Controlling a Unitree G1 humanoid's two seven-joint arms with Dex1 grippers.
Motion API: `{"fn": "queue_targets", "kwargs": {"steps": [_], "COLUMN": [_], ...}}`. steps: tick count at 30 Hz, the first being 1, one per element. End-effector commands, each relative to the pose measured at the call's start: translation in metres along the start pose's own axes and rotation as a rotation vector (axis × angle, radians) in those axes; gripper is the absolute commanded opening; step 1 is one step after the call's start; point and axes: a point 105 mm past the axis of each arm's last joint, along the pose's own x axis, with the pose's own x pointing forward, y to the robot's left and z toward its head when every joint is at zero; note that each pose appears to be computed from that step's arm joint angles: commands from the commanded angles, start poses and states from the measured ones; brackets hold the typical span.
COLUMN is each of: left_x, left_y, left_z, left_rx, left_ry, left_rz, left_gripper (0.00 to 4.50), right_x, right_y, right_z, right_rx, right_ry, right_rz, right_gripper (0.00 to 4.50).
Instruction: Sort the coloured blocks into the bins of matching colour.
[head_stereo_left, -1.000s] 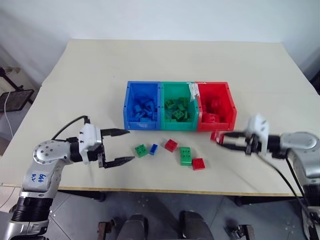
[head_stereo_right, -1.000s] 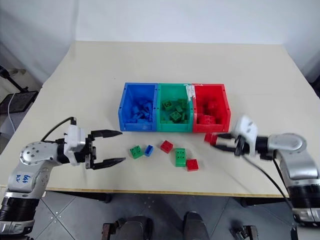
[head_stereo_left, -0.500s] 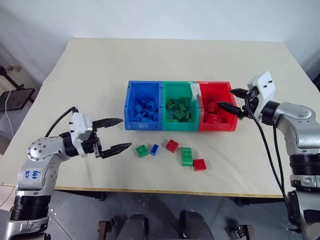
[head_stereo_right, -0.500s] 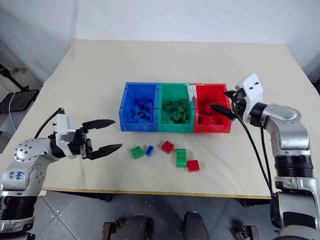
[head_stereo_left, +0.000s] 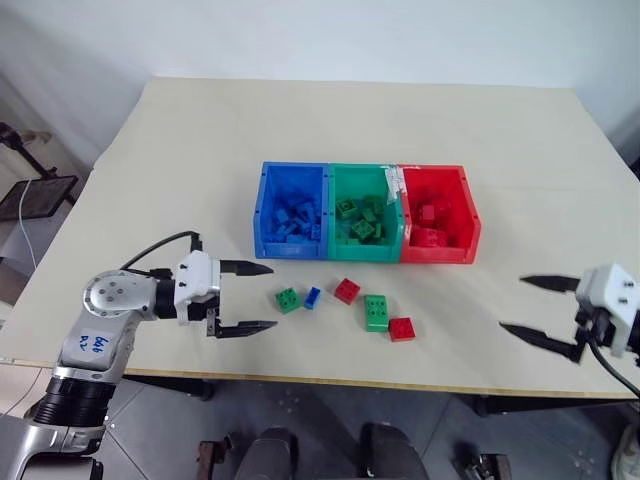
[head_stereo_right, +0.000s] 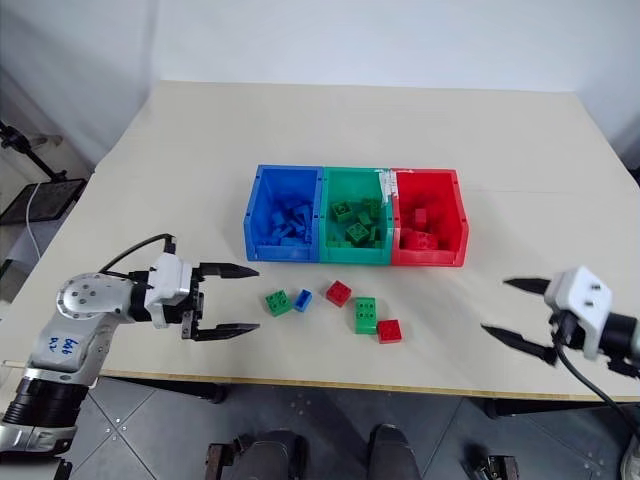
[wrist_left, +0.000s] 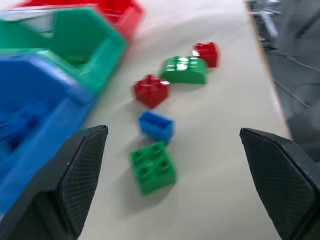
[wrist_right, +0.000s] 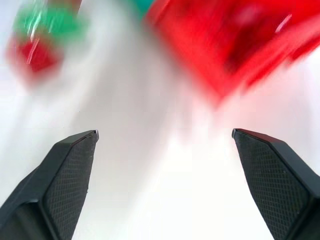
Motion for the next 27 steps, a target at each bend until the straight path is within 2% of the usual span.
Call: {"fn": "queue_targets", "kwargs": {"steps": [1, 4, 7, 16, 19, 25, 27], "left_x": [0.000, -0.007, -0.012, -0.014, -0.016, -0.016, -0.016], "left_y": [0.001, 0.000, 0.000, -0.007, -0.010, -0.012, -0.012], "left_z": [0.007, 0.001, -0.002, -0.003, -0.002, 0.000, 0.002], "left_rx": [0.043, 0.028, 0.022, 0.015, 0.012, 0.008, 0.001], "left_ry": [-0.009, 0.008, 0.025, 0.029, 0.031, 0.014, 0.004], "left_rz": [-0.012, 0.000, 0.016, 0.033, 0.040, 0.043, 0.041], "left_gripper": [4.50, 4.50, 4.50, 4.50, 4.50, 4.50, 4.50], "right_x": [0.000, 0.036, 0.070, 0.132, 0.134, 0.126, 0.121], "right_y": [-0.002, 0.014, 0.036, 0.063, 0.071, 0.070, 0.063], "right_z": [0.014, 0.048, 0.045, 0.061, 0.067, 0.068, 0.074], "right_rx": [-0.071, -0.050, -0.068, -0.049, -0.044, -0.043, -0.027], "right_ry": [-0.033, -0.118, 0.067, 0.073, 0.059, 0.054, 0.028], "right_rz": [0.017, 0.144, 0.284, 0.389, 0.431, 0.434, 0.396], "right_gripper": [4.49, 4.49, 4.49, 4.49, 3.92, 1.93, 1.46]}}
